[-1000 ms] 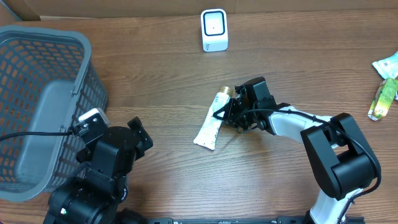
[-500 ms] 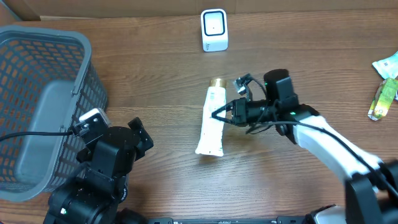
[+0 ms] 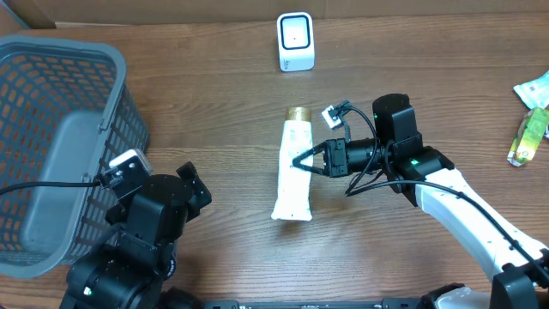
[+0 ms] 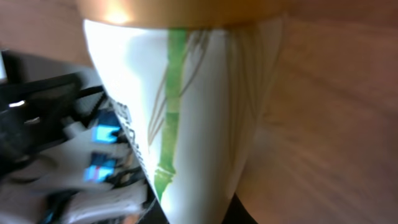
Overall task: Scan the item barcode
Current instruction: 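Carry the upright tube with the right gripper to the scanner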
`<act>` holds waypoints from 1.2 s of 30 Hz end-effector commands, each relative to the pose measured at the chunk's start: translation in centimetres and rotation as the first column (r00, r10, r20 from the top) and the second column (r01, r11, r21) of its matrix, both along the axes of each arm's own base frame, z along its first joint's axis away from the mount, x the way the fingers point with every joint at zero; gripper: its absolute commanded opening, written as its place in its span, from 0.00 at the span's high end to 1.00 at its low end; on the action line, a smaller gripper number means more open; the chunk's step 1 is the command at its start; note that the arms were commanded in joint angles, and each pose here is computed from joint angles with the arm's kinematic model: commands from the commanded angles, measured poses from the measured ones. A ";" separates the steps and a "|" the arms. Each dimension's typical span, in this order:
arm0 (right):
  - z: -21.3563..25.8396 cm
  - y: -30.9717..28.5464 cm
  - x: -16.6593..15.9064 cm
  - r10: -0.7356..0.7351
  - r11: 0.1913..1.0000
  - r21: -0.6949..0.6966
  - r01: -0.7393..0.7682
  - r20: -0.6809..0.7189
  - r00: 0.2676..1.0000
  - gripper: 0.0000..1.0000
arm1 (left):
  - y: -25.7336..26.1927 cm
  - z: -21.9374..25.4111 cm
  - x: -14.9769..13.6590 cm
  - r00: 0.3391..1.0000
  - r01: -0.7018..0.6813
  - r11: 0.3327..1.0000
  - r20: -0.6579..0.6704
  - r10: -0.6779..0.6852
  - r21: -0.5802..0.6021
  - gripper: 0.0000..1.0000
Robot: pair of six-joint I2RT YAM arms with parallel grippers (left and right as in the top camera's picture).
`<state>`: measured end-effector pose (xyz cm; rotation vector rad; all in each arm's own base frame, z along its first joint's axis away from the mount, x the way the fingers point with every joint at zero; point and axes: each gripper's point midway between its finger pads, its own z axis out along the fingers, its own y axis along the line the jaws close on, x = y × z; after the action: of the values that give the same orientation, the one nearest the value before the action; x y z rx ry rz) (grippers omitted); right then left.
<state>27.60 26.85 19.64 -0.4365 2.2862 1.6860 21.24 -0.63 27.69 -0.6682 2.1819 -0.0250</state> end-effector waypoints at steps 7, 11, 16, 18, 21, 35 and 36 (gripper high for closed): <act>-1.9 -11.2 13.8 -0.309 0.561 -0.369 0.741 0.737 0.601 0.80 | 0.0 0.3 0.0 1.000 -0.008 1.000 0.010 0.008 -0.016 0.00; -0.5 -11.6 15.8 -0.233 0.524 -0.338 0.782 0.826 0.514 0.87 | 0.0 0.3 0.0 1.000 -0.008 1.000 0.010 0.008 -0.016 0.00; -0.6 -11.5 18.6 -0.128 0.481 -0.375 0.792 0.864 0.487 0.95 | 0.0 0.3 0.0 1.000 -0.008 1.000 0.010 0.008 -0.016 0.00; -0.4 -11.1 19.6 -0.094 0.482 -0.381 0.789 0.873 0.479 0.95 | 0.0 0.3 0.0 1.000 -0.008 1.000 0.010 0.008 -0.016 0.00; 0.2 -10.6 21.5 -0.012 0.472 -0.385 0.793 0.897 0.442 0.94 | 0.0 0.3 0.0 1.000 -0.008 1.000 0.010 0.008 -0.016 0.00; -2.4 -11.2 31.6 0.521 0.205 -0.368 0.907 0.825 0.217 0.94 | 0.0 0.3 0.0 1.000 -0.008 1.000 0.010 0.008 -0.016 0.00; -2.7 -11.0 32.1 0.540 0.202 -0.360 0.911 0.817 0.204 0.94 | 0.0 0.3 0.0 1.000 -0.008 1.000 0.010 0.008 -0.016 0.00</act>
<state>57.84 15.94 15.92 -0.7569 1.7077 -0.5575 21.23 -0.74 27.63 -0.6662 2.1867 -0.0311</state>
